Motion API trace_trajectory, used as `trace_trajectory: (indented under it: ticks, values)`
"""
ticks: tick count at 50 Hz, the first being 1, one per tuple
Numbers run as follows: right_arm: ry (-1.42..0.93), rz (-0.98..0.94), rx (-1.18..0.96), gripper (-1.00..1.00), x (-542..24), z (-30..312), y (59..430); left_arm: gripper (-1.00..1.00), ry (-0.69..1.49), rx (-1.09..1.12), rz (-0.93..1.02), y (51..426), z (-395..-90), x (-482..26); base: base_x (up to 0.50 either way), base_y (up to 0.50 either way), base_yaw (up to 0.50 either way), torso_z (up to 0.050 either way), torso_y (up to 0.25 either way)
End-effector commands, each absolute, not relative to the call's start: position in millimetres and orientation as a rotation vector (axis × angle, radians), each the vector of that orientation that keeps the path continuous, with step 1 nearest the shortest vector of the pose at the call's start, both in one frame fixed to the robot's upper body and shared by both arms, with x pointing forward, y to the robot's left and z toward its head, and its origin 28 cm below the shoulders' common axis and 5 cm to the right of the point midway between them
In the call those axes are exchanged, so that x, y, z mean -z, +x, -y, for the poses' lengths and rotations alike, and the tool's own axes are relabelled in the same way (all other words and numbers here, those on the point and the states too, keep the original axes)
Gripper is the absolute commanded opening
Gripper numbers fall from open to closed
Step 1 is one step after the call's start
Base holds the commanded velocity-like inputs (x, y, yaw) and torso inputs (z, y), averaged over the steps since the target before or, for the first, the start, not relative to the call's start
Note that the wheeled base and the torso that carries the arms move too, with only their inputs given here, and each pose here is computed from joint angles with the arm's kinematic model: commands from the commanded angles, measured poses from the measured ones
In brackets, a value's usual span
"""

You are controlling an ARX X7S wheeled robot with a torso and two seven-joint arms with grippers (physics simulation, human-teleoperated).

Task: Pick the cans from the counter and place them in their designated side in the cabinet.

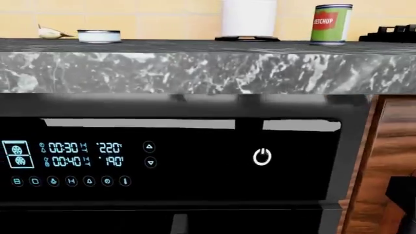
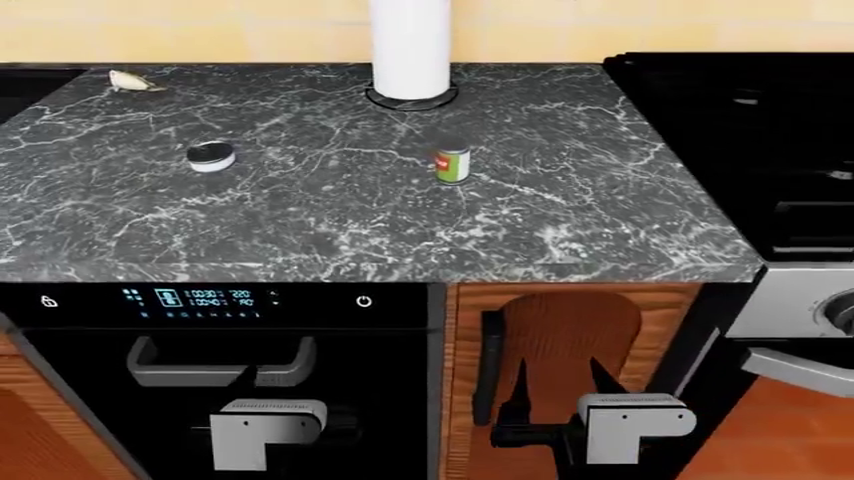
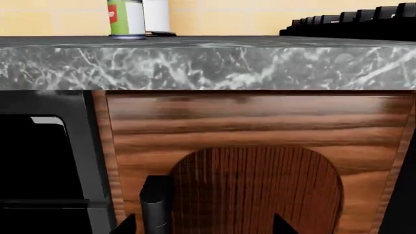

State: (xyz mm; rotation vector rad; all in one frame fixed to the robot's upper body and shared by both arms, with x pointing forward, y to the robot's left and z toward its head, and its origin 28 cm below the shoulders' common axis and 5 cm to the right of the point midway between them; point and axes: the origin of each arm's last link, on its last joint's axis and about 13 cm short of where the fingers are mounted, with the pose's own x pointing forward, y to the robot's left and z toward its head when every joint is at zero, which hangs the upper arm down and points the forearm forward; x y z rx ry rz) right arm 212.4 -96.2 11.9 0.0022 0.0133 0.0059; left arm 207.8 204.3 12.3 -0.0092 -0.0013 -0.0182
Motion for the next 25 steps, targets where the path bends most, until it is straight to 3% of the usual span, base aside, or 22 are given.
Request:
trace_trajectory:
  ticks: [1,15,25]
  values:
    - [0.002,-0.016,-0.011,1.00,-11.8,95.7,213.0,1.00,-0.017,0.025,0.002,206.6,-204.3,-12.4,0.22,0.50,0.00,0.000,0.000]
    - [-0.002,-0.008,-0.014,1.00,-12.3,95.6,212.1,1.00,-0.023,0.034,0.004,205.4,-203.8,-12.5,0.04,0.50,0.00,0.000,0.000]
    - [-0.021,-0.003,0.007,1.00,-14.8,95.2,215.7,1.00,-0.017,0.037,0.012,206.3,-203.7,-13.7,0.00,0.00,0.00,0.000,0.000]
